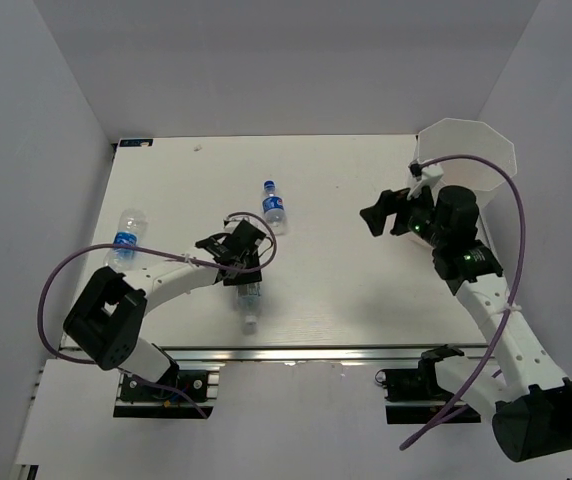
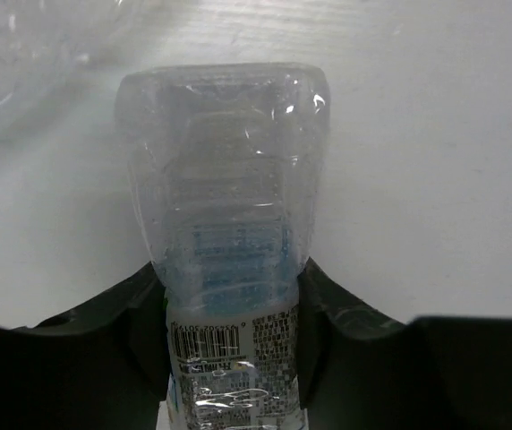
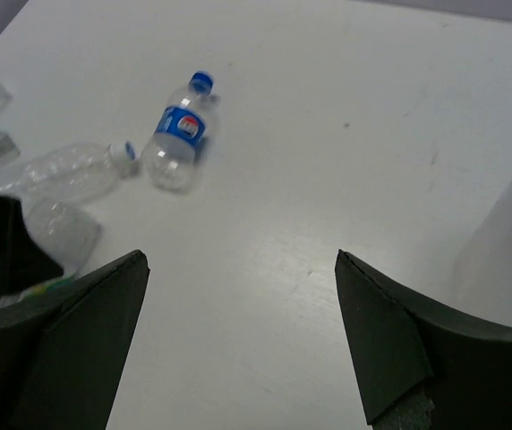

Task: Put the plastic bottles in the bin

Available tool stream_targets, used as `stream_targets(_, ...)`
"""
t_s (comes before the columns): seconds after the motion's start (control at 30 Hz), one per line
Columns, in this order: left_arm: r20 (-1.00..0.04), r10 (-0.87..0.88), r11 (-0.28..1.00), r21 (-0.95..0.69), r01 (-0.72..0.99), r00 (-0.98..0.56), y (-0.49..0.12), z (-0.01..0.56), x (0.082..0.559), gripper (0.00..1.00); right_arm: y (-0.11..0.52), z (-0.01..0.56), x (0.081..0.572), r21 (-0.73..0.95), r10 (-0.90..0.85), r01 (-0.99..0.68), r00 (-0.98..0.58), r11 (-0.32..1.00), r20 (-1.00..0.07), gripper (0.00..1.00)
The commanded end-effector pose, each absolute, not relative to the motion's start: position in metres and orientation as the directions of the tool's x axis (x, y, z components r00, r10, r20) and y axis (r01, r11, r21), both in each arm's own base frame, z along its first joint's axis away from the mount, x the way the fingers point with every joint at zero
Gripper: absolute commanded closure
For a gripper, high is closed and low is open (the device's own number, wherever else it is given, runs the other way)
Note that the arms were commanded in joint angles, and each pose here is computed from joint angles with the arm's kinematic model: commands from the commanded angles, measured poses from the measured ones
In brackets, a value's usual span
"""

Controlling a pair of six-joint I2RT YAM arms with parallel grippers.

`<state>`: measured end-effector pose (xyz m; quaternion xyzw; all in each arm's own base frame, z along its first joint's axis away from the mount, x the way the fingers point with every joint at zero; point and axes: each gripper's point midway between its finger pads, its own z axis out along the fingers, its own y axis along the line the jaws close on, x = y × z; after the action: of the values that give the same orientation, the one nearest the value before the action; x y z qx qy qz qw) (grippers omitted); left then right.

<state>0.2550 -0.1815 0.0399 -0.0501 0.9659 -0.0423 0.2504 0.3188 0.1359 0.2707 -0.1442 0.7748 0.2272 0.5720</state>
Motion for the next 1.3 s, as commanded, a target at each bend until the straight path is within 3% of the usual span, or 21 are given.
stream_targets(0.0,-0.577,-0.146,0.981,-0.189,-0.043,-0.803,-0.206,0.081,0.282,0.55,0.168,0.288,0.299,0.205,0.067,-0.590,-0.246,0.781,-0.967,0.11)
stream_targets(0.17,-0.690,-0.212,0.943,-0.332,0.041,-0.692,-0.234,0.153,0.307,0.75,0.198,0.280,0.272,0.246,0.081,-0.701,-0.260,0.670,-0.962,0.11)
stream_targets(0.43,-0.791,-0.441,0.828,-0.541,0.146,-0.425,-0.267,0.280,0.347,0.75,0.248,0.259,0.228,0.322,0.049,-0.806,-0.344,0.497,-0.938,0.11)
stream_targets(0.8,-0.747,-0.546,0.740,-0.642,0.198,-0.381,-0.298,0.318,0.355,0.77,0.290,0.258,0.265,0.365,0.151,-0.688,-0.353,0.627,-0.923,0.11)
stream_targets(0.93,-0.748,-0.549,0.734,-0.645,0.212,-0.374,-0.301,0.323,0.353,0.76,0.300,0.270,0.274,0.368,0.191,-0.702,-0.320,0.610,-0.928,0.11)
stream_targets(1.03,-0.742,-0.550,0.717,-0.655,0.239,-0.383,-0.306,0.325,0.349,0.75,0.307,0.273,0.282,0.375,0.205,-0.696,-0.317,0.612,-0.926,0.17)
stream_targets(1.13,-0.740,-0.552,0.713,-0.658,0.241,-0.384,-0.306,0.324,0.347,0.74,0.314,0.276,0.286,0.377,0.208,-0.707,-0.317,0.598,-0.925,0.35)
stream_targets(1.17,-0.740,-0.552,0.716,-0.657,0.235,-0.384,-0.305,0.322,0.347,0.73,0.315,0.277,0.286,0.380,0.209,-0.708,-0.320,0.595,-0.924,0.54)
stream_targets(1.23,-0.741,-0.558,0.714,-0.658,0.239,-0.374,-0.302,0.327,0.346,0.68,0.317,0.276,0.288,0.395,0.213,-0.698,-0.337,0.597,-0.917,0.73)
stream_targets(1.27,-0.743,-0.557,0.714,-0.657,0.243,-0.371,-0.302,0.328,0.345,0.50,0.315,0.277,0.289,0.395,0.216,-0.694,-0.334,0.602,-0.917,0.93)
